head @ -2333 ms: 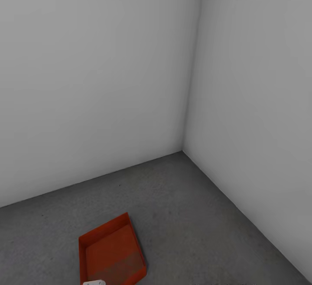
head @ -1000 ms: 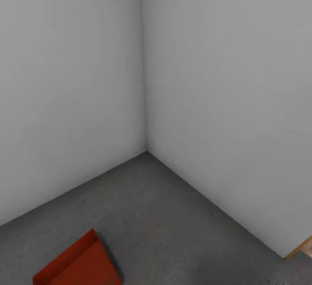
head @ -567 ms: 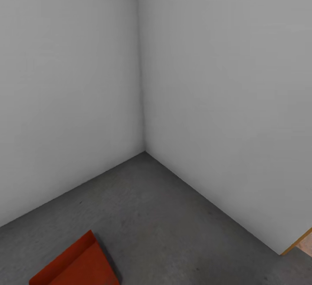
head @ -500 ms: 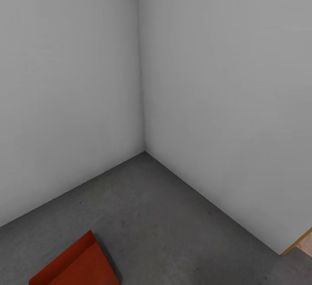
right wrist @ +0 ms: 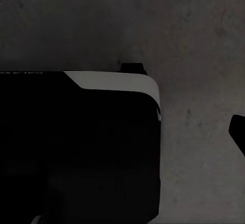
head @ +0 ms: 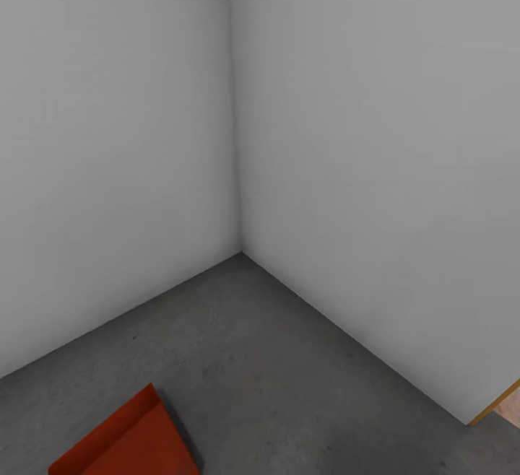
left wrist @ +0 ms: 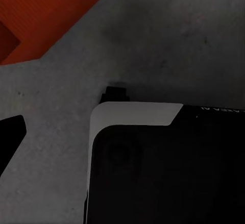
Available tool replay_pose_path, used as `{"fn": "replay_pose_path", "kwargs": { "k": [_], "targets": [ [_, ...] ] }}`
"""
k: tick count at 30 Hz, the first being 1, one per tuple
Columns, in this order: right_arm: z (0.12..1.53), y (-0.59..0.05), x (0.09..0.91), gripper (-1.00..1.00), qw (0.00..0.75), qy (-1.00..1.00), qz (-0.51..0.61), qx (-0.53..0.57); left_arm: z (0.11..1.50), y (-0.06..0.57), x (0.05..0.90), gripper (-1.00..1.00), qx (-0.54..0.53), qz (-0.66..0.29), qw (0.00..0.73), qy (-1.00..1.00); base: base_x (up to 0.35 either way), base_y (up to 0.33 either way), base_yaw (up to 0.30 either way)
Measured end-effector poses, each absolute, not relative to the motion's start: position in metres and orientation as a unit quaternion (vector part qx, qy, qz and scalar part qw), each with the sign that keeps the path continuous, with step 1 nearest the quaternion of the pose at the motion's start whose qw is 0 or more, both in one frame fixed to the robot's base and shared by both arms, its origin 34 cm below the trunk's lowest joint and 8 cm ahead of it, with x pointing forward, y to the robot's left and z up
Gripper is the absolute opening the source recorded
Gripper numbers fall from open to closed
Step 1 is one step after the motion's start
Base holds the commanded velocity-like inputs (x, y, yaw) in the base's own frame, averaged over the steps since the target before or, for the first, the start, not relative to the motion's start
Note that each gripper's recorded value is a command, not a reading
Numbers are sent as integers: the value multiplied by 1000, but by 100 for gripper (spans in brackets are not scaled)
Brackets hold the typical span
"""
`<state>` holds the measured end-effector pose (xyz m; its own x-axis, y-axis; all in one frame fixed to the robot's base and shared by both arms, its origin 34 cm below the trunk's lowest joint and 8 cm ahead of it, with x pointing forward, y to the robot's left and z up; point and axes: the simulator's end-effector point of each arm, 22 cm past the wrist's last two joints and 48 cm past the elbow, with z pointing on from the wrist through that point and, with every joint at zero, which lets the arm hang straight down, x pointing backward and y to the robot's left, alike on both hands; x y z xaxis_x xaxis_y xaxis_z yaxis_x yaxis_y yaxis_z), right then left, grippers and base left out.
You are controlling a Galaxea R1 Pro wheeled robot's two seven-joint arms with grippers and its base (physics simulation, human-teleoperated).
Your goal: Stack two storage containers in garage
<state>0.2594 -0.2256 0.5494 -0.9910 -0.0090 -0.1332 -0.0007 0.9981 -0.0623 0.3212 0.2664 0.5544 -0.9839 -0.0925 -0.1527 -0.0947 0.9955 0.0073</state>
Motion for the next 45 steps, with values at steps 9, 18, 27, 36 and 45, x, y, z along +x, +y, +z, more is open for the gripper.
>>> {"fn": "replay_pose_path", "kwargs": {
  "k": [9,18,27,36,45],
  "targets": [
    [549,-225,259,100,66,997,-31,2,554,266,321,100,-47,7,76,996,0,0,-166],
    [549,-224,258,100,65,997,-30,3,554,266,321,100,-47,7,76,996,0,0,-239],
    [549,-225,259,100,66,997,-31,3,554,266,321,100,-47,7,76,996,0,0,-167],
    [551,-225,263,100,71,997,-31,5,556,266,325,100,-47,7,81,996,0,0,-8],
    [552,-225,268,100,78,996,-30,5,559,266,330,100,-47,7,88,995,0,0,0]
  ]
}}
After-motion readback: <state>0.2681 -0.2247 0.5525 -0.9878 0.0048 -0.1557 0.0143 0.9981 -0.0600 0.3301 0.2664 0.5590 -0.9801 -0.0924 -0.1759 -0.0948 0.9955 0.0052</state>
